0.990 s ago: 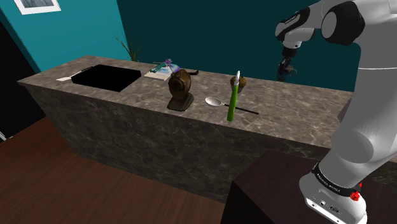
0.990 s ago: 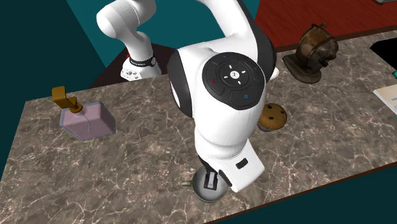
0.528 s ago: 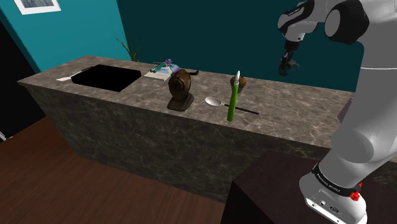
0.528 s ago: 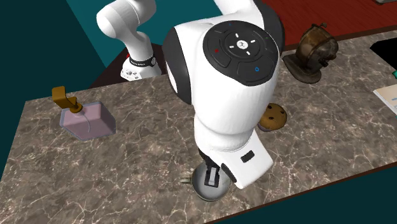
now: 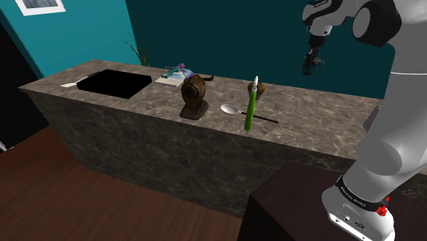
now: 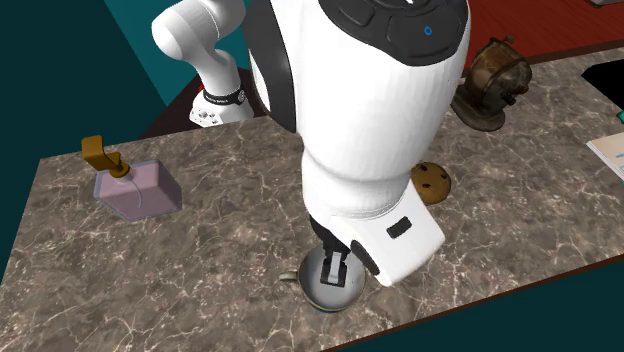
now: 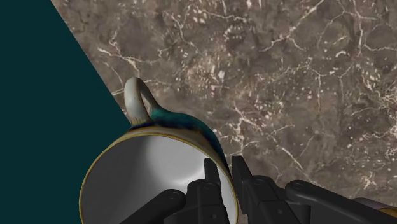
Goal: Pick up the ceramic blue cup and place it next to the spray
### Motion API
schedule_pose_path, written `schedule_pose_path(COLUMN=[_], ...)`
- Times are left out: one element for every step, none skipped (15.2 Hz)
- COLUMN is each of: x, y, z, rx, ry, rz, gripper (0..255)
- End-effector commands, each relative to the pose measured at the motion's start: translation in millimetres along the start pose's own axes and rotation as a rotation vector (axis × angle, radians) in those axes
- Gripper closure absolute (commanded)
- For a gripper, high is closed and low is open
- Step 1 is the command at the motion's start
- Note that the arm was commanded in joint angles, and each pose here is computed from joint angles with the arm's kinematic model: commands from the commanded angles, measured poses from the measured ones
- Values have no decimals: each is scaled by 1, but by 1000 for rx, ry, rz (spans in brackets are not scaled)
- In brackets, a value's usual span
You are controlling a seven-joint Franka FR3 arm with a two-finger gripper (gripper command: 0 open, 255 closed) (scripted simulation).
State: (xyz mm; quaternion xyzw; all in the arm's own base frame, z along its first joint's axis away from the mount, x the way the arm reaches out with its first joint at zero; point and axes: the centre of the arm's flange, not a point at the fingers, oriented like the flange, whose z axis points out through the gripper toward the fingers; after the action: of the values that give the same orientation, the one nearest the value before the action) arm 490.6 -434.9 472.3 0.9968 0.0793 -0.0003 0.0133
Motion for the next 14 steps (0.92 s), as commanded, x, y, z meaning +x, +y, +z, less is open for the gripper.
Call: schedule_pose_path(x=[1,1,1,1,1,1,1,1,1,1,1,1,1,1], y=[0,1,1,1,1,1,1,1,2,2,2,2,2,2], z=[-11,-17,-22,-27,-32,-38,-43,-48,-53,-59,-64,-69,-75,-80], rx=[0,0,0,0,0,0,0,0,0,0,0,0,0,0], ry=[0,0,0,0,0,0,0,0,0,0,0,0,0,0], rz=[0,0,0,0,0,0,0,0,0,0,0,0,0,0], gripper=[255,255,255,255,255,255,255,255,255,255,255,255,255,255])
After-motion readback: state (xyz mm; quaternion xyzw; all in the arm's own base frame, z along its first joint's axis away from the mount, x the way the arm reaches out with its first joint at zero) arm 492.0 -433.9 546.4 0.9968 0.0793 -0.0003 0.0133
